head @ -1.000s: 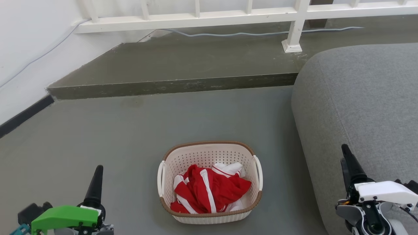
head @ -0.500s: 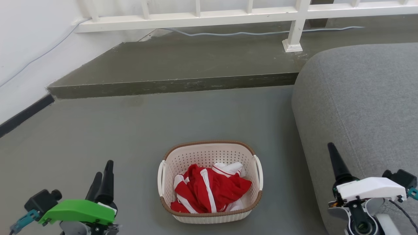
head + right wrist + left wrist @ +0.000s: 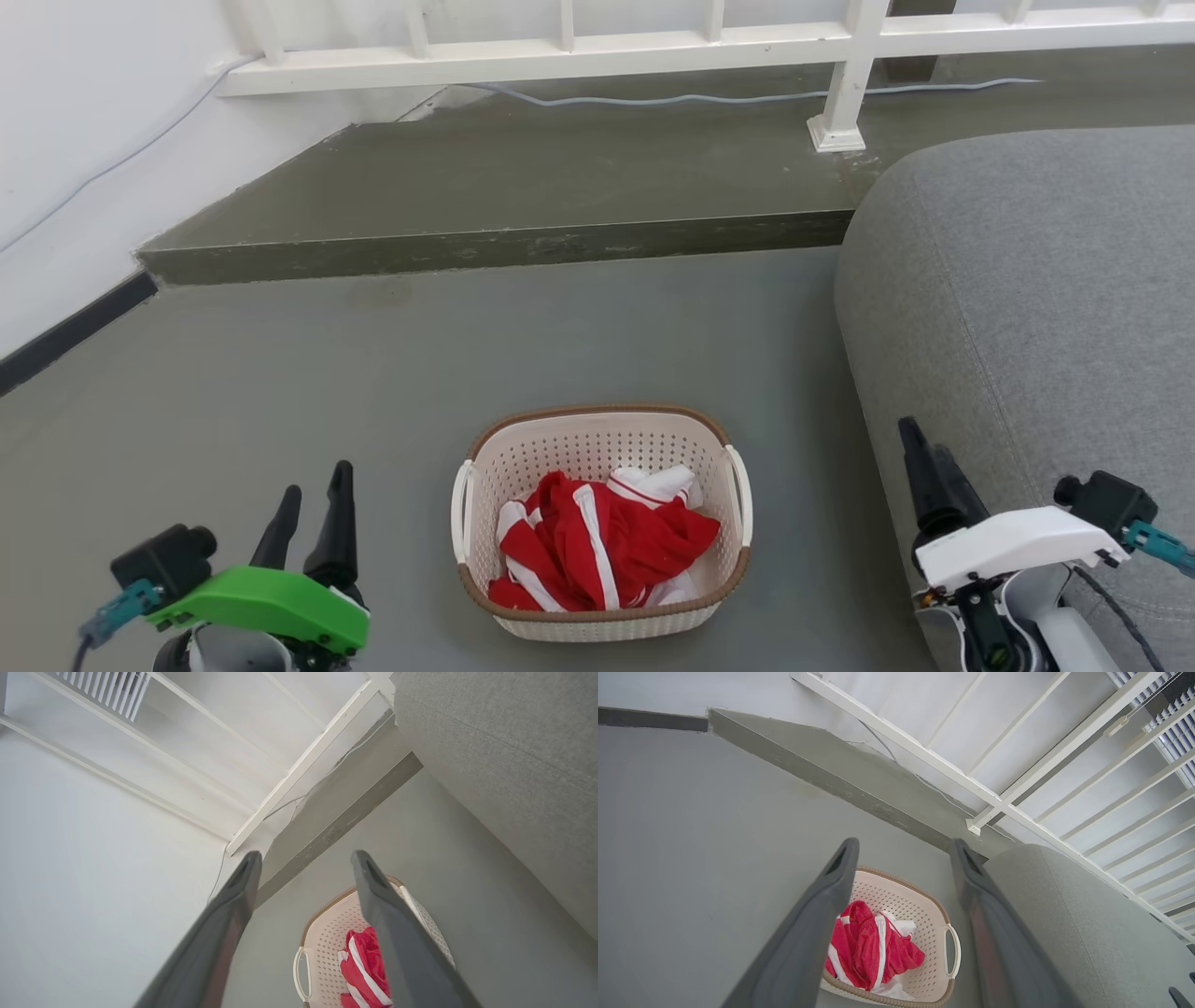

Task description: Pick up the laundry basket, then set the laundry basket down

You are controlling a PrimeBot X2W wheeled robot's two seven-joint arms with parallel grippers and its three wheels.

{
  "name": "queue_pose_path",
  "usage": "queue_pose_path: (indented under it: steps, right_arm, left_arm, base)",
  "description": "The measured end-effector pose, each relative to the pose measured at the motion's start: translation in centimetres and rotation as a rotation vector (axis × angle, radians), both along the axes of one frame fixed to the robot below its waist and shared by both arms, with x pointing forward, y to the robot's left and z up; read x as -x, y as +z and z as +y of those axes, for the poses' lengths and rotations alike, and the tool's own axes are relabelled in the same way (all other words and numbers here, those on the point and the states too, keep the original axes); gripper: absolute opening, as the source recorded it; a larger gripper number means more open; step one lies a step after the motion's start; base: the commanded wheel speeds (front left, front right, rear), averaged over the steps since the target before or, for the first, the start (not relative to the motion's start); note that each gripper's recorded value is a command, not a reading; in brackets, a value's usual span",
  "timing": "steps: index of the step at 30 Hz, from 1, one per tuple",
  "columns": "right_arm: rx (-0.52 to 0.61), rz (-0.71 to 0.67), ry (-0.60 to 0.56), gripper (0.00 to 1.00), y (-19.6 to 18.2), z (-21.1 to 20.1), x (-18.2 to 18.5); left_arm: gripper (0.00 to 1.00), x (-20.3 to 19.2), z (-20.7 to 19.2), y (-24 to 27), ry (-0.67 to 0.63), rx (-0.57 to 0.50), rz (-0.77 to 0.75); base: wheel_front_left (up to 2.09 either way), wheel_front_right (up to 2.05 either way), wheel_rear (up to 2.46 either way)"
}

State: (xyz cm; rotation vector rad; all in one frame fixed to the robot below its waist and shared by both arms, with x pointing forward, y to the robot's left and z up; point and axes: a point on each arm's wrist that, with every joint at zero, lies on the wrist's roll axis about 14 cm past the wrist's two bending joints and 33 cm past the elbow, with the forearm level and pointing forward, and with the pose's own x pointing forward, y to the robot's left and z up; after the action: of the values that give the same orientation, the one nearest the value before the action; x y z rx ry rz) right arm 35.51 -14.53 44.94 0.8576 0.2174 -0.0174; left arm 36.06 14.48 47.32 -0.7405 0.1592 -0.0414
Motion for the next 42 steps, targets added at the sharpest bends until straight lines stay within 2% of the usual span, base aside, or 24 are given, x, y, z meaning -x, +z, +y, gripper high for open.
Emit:
queue_pose_path:
  steps: [20,42]
  right_arm:
    - [0.267,-0.066,0.084,1.00,0.8,2.0,0.2]
    - [0.522,-0.164,0.165,1.00,1.6,4.1,0.8]
  left_arm:
    - [1.00,0.5,-1.4,0.8,-0.040,-0.296,-0.078]
    - [1.00,0.9,-3.2,2.5,-0.080,-0.568,-0.211]
  base:
    - [0.00,0.00,0.00]
    - [0.00,0.00,0.00]
